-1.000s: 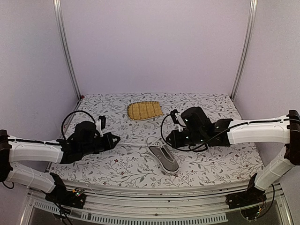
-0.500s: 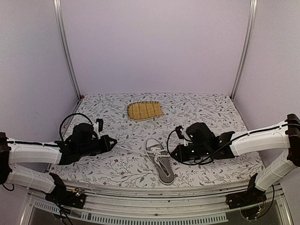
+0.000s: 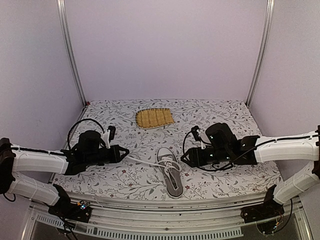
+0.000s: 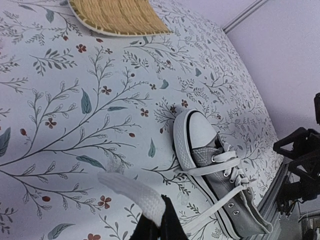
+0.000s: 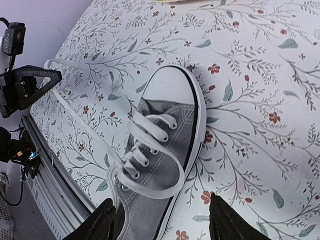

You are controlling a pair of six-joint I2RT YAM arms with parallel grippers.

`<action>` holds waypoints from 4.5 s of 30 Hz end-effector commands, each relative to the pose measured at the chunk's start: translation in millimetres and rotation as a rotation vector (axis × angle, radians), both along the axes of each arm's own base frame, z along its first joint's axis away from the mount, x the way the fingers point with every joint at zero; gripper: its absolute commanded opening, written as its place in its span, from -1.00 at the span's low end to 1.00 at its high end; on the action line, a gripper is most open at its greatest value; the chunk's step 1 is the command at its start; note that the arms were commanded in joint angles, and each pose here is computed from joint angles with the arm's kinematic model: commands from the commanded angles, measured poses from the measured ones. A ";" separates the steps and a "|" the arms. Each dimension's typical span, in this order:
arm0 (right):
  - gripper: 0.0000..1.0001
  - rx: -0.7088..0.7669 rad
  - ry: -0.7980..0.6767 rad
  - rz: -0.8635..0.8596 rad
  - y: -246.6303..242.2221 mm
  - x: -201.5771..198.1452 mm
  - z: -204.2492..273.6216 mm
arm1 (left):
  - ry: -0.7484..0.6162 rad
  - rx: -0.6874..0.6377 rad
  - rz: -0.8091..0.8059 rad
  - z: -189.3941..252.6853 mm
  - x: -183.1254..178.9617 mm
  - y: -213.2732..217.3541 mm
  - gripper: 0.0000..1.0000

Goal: Tie the shoes

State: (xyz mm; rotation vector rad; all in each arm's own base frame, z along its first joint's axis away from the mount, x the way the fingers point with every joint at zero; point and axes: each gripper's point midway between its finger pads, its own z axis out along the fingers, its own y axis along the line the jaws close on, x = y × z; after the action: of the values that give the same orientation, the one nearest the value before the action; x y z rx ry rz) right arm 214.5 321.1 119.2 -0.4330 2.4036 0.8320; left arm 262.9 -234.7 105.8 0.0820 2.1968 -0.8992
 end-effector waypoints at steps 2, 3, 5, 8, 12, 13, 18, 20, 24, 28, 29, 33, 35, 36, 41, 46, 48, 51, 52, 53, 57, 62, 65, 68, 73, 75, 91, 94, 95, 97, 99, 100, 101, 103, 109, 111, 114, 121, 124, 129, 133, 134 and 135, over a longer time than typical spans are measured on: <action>0.26 -0.056 -0.090 0.070 16.1 22.1 7.9 | -0.056 -0.055 -0.064 19.0 6.8 -16.4 -1.00; 0.26 -0.075 -0.085 0.080 22.9 26.7 1.2 | -0.056 -0.058 -0.068 19.1 7.0 -17.9 -1.00; 0.25 -0.104 -0.087 0.104 32.2 33.0 -10.3 | -0.052 -0.059 -0.076 18.7 6.4 -19.8 -1.00; 0.25 -0.115 -0.073 0.151 48.0 36.8 -24.6 | -0.051 -0.060 -0.081 18.7 5.3 -21.0 -1.00; 0.23 -0.119 -0.064 0.200 61.2 38.5 -35.9 | -0.049 -0.055 -0.082 18.3 4.4 -20.7 -1.00; 0.21 -0.117 -0.063 0.207 62.9 38.4 -36.4 | -0.049 -0.055 -0.083 18.3 4.3 -20.6 -1.00; -0.02 -0.115 -0.045 0.232 62.8 32.6 -43.0 | -0.052 -0.055 -0.082 18.9 5.3 -21.6 -1.00; -0.10 -0.107 -0.037 0.244 61.9 28.6 -46.1 | -0.053 -0.054 -0.084 19.1 6.1 -22.5 -1.00; -0.19 -0.101 -0.021 0.252 60.1 23.6 -52.7 | -0.051 -0.052 -0.093 19.0 7.9 -25.5 -1.00; -0.17 -0.114 -0.005 0.249 57.5 23.5 -64.7 | -0.047 -0.054 -0.100 19.2 8.2 -28.0 -1.00; -0.16 -0.116 0.004 0.253 57.4 22.8 -68.1 | -0.049 -0.055 -0.100 19.9 8.4 -28.3 -1.00; -0.35 -0.102 0.028 0.276 59.6 17.7 -73.6 | -0.047 -0.055 -0.099 20.8 7.5 -28.2 -1.00; -0.52 -0.093 0.021 0.274 58.8 17.1 -68.5 | -0.047 -0.053 -0.095 21.3 7.1 -27.5 -1.00; -0.59 -0.089 0.013 0.268 57.4 17.7 -63.8 | -0.049 -0.052 -0.091 22.2 7.4 -26.8 -1.00; -0.89 -0.078 -0.040 0.230 43.3 17.2 -33.9 | -0.062 -0.045 -0.085 25.3 9.8 -26.4 -1.00; -0.93 -0.089 -0.063 0.164 19.6 13.3 -15.3 | -0.085 -0.032 -0.111 32.3 19.4 -37.1 -1.00; -0.93 -0.091 -0.060 0.129 9.4 11.5 -14.3 | -0.087 -0.031 -0.129 34.2 23.1 -44.5 -1.00; -0.93 -0.088 -0.043 0.059 -5.9 8.7 -19.1 | -0.090 -0.037 -0.151 35.0 26.6 -55.8 -1.00; -0.93 -0.084 -0.037 0.040 -10.2 7.5 -22.5 | -0.089 -0.040 -0.158 33.9 26.9 -58.9 -1.00; -0.90 -0.072 -0.019 0.023 -12.5 5.3 -26.4 | -0.084 -0.041 -0.166 31.6 27.0 -62.2 -1.00; -0.65 -0.015 0.017 0.029 -4.9 0.9 -29.2 | -0.068 -0.040 -0.188 25.2 24.4 -71.5 -1.00; -0.30 0.066 0.024 0.081 9.3 12.8 -22.0 | -0.062 -0.038 -0.189 23.3 21.3 -72.2 -1.00; -0.25 0.071 0.039 0.119 16.8 23.1 -29.1 | -0.062 -0.038 -0.178 23.6 19.8 -68.8 -1.00; -0.22 0.088 0.051 0.178 30.1 27.1 -34.5 | -0.062 -0.040 -0.171 24.0 17.3 -65.8 -1.00; -0.20 0.118 0.067 0.258 46.9 27.0 -40.5 | -0.059 -0.037 -0.159 22.2 14.3 -60.7 -1.00; -0.20 0.127 0.077 0.282 50.3 24.1 -44.1 | -0.055 -0.033 -0.155 21.0 13.6 -59.0 -1.00; -0.92 0.135 -0.002 0.198 24.0 21.6 -17.5 | -0.082 -0.022 -0.179 27.8 17.7 -65.1 -1.00; -0.93 0.118 -0.034 0.085 -2.3 21.7 -9.0 | -0.101 -0.016 -0.227 32.5 18.9 -77.0 -1.00; -0.93 0.120 -0.044 0.049 -10.8 21.4 -6.9 | -0.106 -0.012 -0.241 33.2 19.2 -81.7 -1.00; -0.91 0.154 -0.050 -0.017 -23.2 19.4 -1.9 | -0.114 -0.009 -0.270 33.7 19.5 -90.6 -1.00; -0.88 0.182 -0.050 -0.048 -30.2 16.2 -2.6 | -0.119 -0.018 -0.317 32.6 16.8 -103.1 -1.00; -0.88 0.189 -0.043 -0.055 -31.5 15.3 -4.7 | -0.125 -0.024 -0.351 32.3 13.8 -110.3 -1.00; -0.88 0.194 -0.030 -0.064 -31.7 14.9 -7.4 | -0.130 -0.031 -0.382 32.2 10.9 -117.5 -1.00; -0.89 0.203 -0.013 -0.080 -31.4 15.5 -11.4 | -0.127 -0.039 -0.452 28.5 2.8 -132.9 -1.00; -0.86 0.318 -0.035 -0.091 -20.8 21.0 10.9 | -0.121 -0.066 -0.630 20.9 -21.6 -167.2 -1.00; -0.85 0.325 -0.072 -0.074 -16.2 25.4 21.1 | -0.118 -0.079 -0.687 19.8 -29.1 -175.9 -1.00; -0.85 0.331 -0.116 -0.037 -7.3 30.5 34.2 | -0.115 -0.106 -0.753 20.6 -36.0 -184.3 -1.00; -0.87 0.353 -0.198 0.049 20.0 44.5 63.7 | -0.103 -0.093 -0.818 13.7 -36.2 -196.0 -0.97; -0.88 0.353 -0.214 0.059 25.8 49.3 66.3 | -0.103 -0.098 -0.829 14.6 -36.4 -198.5 -0.94; -0.90 0.362 -0.229 0.075 32.1 52.4 72.8 | -0.105 -0.085 -0.815 14.8 -31.9 -199.4 -0.89; -0.90 0.357 -0.233 0.064 31.2 54.5 72.4 | -0.115 -0.082 -0.802 16.2 -30.0 -198.9 -0.89; -0.90 0.353 -0.232 0.063 30.7 54.5 71.2 | -0.122 -0.086 -0.798 17.9 -29.6 -198.0 -0.89; -0.90 0.353 -0.233 0.061 30.7 54.8 71.5 | -0.129 -0.092 -0.796 19.1 -30.1 -196.9 -0.88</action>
State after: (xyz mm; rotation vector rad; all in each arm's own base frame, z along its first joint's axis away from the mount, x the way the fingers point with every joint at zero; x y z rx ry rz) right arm 263.6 345.7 175.7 -0.4213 2.0426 1.1320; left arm 233.6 -429.5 119.7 0.9798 2.0288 -1.3680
